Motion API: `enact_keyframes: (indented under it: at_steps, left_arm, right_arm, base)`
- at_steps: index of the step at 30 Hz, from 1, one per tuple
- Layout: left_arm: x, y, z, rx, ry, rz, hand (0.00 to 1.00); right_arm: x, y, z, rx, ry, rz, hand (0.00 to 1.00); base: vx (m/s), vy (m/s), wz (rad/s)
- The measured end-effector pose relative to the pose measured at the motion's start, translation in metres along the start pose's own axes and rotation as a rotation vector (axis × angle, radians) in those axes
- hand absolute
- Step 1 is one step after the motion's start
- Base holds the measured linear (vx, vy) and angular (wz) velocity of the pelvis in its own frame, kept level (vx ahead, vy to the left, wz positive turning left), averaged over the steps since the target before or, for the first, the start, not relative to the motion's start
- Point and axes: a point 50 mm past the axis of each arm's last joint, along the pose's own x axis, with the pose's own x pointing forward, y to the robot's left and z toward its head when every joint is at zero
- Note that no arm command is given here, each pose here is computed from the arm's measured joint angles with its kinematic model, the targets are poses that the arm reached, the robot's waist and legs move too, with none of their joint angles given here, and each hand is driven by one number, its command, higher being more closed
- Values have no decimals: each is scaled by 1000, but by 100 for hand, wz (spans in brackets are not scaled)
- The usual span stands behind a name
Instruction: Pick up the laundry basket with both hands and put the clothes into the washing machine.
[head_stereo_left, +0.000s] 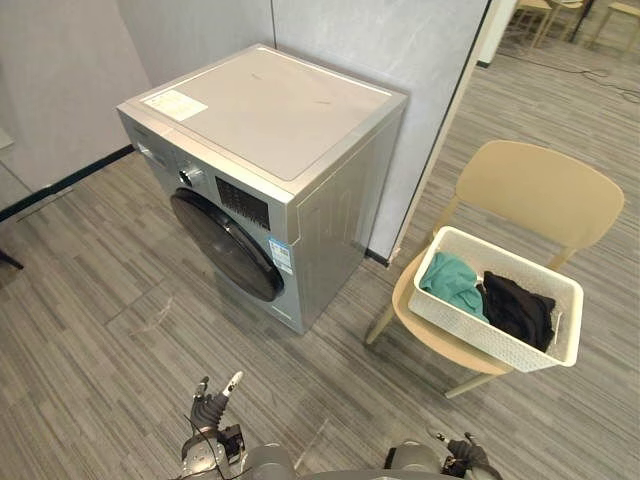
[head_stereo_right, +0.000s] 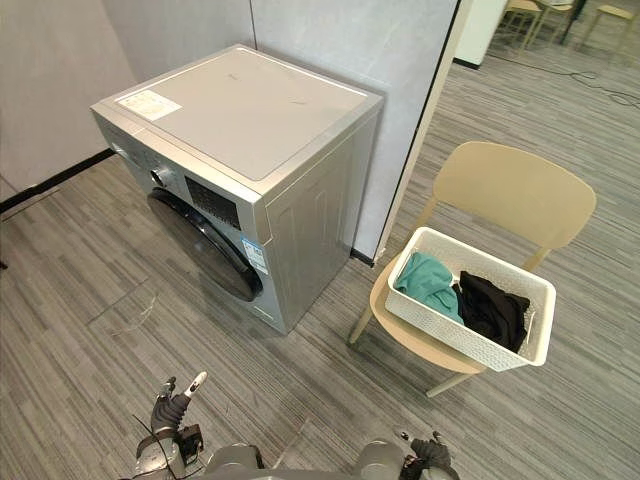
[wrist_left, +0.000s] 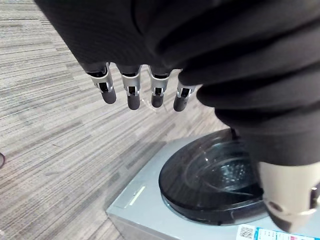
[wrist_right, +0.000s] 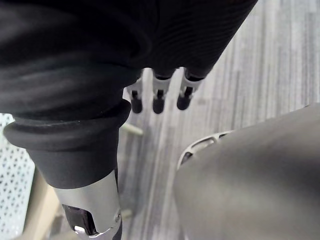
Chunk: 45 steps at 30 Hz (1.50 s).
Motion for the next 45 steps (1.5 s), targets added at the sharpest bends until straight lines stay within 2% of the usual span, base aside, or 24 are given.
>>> enact_keyframes:
  at_steps: [2,10,13,17,18,32,37,42,45]
  left_arm:
    - [-2,-8,-4,-6,19,-23,0]
    - [-1,-9,-11,-58,59,-17,0]
    - [-8,1,-22,-62,97,13,0]
    - [-1,4,-12,-66,66,27,0]
    - [-2,1,-14,-74,76,23,0]
    - [-3,11,-40,17,179,36,0]
    - [-4,6,-44,31,200,26,0]
    - [-2,18,-63,-10,304,89,0]
    - [0,16,-69,-45,356,109,0]
  right_arm:
    - [1,-3,4,-7,-20,-5,0]
    - [3,-7,10,-70,-42,2,0]
    - [3,-6,10,-92,-42,9,0]
    - [1,-6,-9,-45,34,-4,0]
    - [1,-14,-10,-32,41,-28,0]
    - [10,-10,0,-16,63,-31,0]
    - [8,-19,-3,-7,64,-53,0]
    - [3,5,-11,4,77,9,0]
    - [3,3,-13,3,86,4,0]
  base:
    - [4,-109,54]
    - [-34,-69,88]
    - [-141,165,34]
    - [-2,140,61]
    - [104,70,35]
    - [-28,114,7]
    - [-1,64,7]
    - [5,-30,3]
    - [72,-122,4]
